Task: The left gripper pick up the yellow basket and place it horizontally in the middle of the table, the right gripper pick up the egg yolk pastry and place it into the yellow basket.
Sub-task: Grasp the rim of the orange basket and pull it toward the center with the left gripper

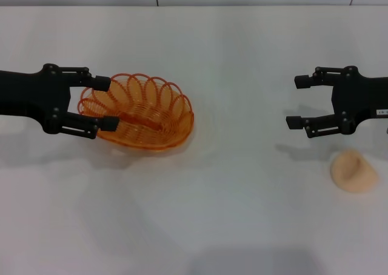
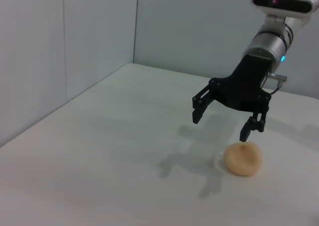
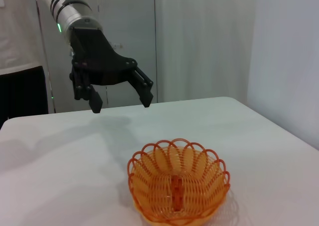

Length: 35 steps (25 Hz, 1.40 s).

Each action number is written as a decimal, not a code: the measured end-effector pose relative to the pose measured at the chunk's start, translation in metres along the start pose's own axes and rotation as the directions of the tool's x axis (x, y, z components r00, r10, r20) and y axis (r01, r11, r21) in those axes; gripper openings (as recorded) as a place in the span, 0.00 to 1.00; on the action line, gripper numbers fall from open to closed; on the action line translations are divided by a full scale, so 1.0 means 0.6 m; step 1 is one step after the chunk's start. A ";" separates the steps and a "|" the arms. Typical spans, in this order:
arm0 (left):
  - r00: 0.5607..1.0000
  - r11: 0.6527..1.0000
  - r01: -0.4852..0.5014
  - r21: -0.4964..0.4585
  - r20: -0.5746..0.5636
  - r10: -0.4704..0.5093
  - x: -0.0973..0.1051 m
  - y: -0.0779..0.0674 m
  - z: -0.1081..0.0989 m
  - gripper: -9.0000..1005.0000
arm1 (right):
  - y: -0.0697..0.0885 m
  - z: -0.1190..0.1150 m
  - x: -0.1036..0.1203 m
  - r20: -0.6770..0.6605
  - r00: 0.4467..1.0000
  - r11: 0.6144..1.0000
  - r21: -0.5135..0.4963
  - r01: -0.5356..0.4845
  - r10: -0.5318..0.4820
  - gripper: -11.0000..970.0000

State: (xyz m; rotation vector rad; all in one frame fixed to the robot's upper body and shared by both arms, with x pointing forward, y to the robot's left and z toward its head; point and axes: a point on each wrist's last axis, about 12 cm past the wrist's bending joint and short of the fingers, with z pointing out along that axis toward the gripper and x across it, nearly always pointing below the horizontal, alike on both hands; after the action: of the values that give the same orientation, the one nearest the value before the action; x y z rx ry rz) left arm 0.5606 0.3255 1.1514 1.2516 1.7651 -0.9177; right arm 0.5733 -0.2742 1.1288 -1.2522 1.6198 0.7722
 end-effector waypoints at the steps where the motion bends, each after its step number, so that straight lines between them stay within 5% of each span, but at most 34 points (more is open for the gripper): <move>1: 1.000 1.000 0.000 0.000 0.000 0.000 0.000 0.000 0.000 0.86 | 0.000 0.000 0.000 0.000 1.000 1.000 0.000 0.000 0.000 0.88; 25: 1.000 1.000 0.027 -0.003 -0.001 -0.027 0.000 0.000 0.007 0.86 | 0.002 0.002 0.002 0.004 1.000 1.000 0.005 -0.005 0.004 0.88; 35: 0.957 0.946 0.279 -0.165 -0.040 -0.289 -0.045 0.012 -0.006 0.86 | 0.001 0.001 0.004 0.006 1.000 1.000 0.022 -0.004 0.004 0.88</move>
State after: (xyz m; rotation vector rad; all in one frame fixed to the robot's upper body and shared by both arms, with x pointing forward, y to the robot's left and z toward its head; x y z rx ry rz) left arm 0.5727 0.3194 1.1759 0.9496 2.0633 -0.8843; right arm 0.5726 -0.2742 1.1260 -1.2309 1.6226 0.7579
